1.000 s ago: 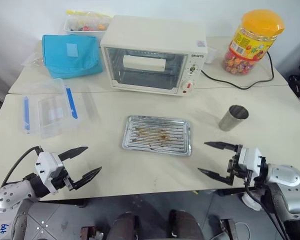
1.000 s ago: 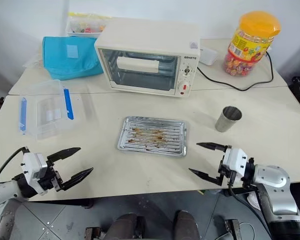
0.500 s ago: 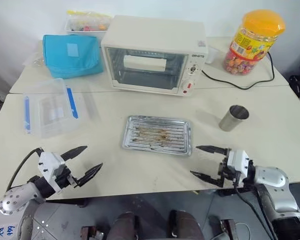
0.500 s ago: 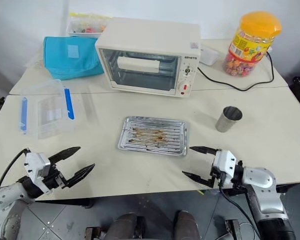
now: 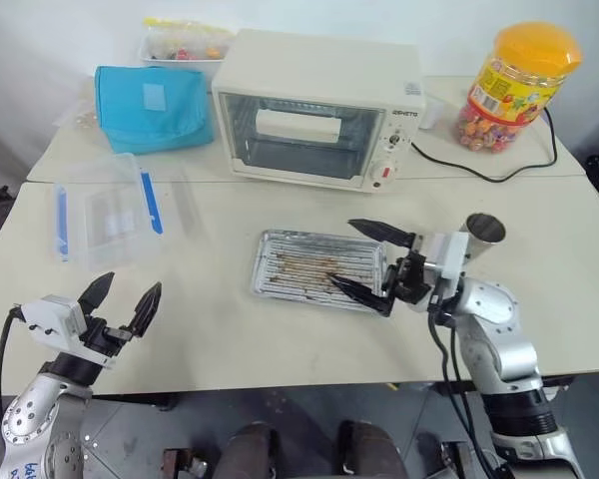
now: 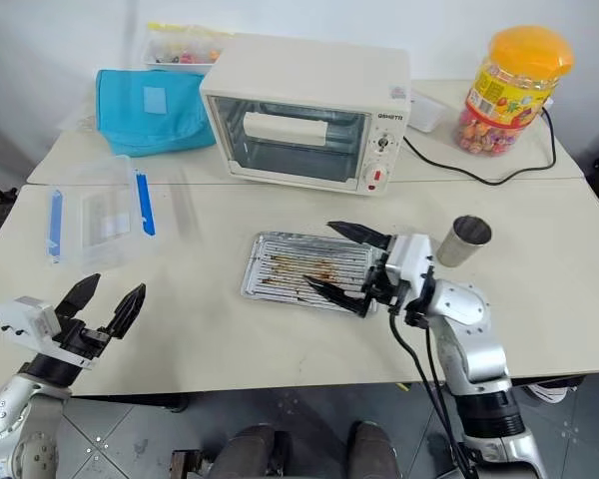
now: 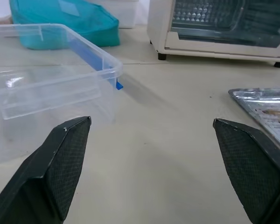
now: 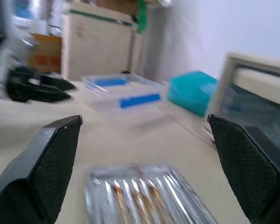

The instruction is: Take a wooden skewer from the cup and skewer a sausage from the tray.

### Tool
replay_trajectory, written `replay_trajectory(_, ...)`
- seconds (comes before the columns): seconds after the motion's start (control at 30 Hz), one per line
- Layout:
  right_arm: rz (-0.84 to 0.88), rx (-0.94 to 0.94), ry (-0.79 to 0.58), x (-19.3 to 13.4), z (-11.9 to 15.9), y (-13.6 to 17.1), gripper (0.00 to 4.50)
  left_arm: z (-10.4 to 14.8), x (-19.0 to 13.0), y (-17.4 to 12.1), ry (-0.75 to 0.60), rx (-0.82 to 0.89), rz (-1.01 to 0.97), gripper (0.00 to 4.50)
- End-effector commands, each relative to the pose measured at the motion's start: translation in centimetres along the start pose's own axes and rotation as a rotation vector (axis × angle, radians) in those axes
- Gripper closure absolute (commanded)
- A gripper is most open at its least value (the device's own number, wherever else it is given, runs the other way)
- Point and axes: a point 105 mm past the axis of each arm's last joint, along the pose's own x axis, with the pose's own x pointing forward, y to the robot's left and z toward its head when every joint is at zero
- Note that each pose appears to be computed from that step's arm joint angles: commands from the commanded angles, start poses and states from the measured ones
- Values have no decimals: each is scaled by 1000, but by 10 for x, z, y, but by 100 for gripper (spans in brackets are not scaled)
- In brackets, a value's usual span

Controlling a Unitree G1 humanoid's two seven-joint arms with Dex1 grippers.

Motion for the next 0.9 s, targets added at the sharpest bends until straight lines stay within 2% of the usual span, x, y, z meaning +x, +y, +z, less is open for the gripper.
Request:
replay_trajectory(0.03,34,-29,-62,6,13,1,0,8,2,-4,-22,5,-26,7)
replay_trajectory(0.2,-1,-23,-94,9,16,-5,0,10,2,-3,-24,16,-11,7)
replay_trajectory(0.63,-35,-23,-6,-9,-2,-4,0,1,2,-11,-31,2,1,7)
replay_trajectory(0.9,-18,-55,95,-34,-8,-7,0,6,16,-21,-12,45,-176,7)
